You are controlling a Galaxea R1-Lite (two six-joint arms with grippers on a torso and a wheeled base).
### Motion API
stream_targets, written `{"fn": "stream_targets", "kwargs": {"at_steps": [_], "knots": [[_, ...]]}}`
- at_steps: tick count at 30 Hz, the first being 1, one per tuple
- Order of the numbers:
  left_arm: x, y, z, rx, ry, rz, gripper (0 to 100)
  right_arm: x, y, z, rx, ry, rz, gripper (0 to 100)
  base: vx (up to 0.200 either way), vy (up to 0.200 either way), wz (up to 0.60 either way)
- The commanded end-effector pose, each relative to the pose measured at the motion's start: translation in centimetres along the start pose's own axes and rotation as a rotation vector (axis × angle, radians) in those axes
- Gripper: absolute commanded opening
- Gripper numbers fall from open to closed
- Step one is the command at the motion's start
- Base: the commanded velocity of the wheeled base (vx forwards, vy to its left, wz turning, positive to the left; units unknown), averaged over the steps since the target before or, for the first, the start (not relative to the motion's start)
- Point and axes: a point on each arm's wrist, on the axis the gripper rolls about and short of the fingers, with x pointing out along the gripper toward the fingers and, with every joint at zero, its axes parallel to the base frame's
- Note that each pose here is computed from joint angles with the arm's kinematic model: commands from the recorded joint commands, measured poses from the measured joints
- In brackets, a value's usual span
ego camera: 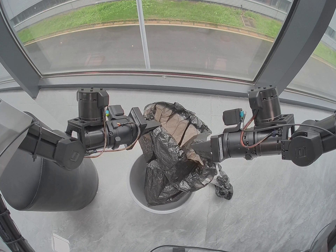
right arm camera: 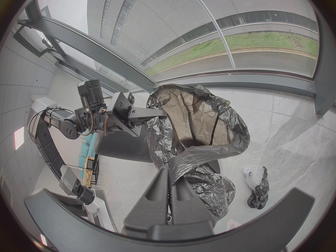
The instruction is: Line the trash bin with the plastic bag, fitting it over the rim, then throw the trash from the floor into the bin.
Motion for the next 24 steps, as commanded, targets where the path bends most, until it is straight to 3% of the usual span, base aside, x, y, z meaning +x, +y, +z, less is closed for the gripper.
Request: {"fn": "stream_targets", "kwargs": {"at_steps": [1, 9, 24], "knots": [[0.2, 0.8, 0.1, -0.010, -0.002, 0.016, 0, 0.2, 0.0, 0.0, -0.001, 0.003, 0.002, 0, 0.000, 0.000, 0.00], [0.6, 2.0, 0.2, -0.016, 0.002, 0.042, 0, 0.3, 0.0, 0.2, -0.015, -0.048, 0.013, 0, 0.000, 0.000, 0.00], [-1.8, 4.7, -1.0, -0.077, 0.017, 0.140, 0, 3.4, 3.3, -3.5, -0.038, 0.093, 0.101, 0, 0.000, 0.000, 0.00]]}}
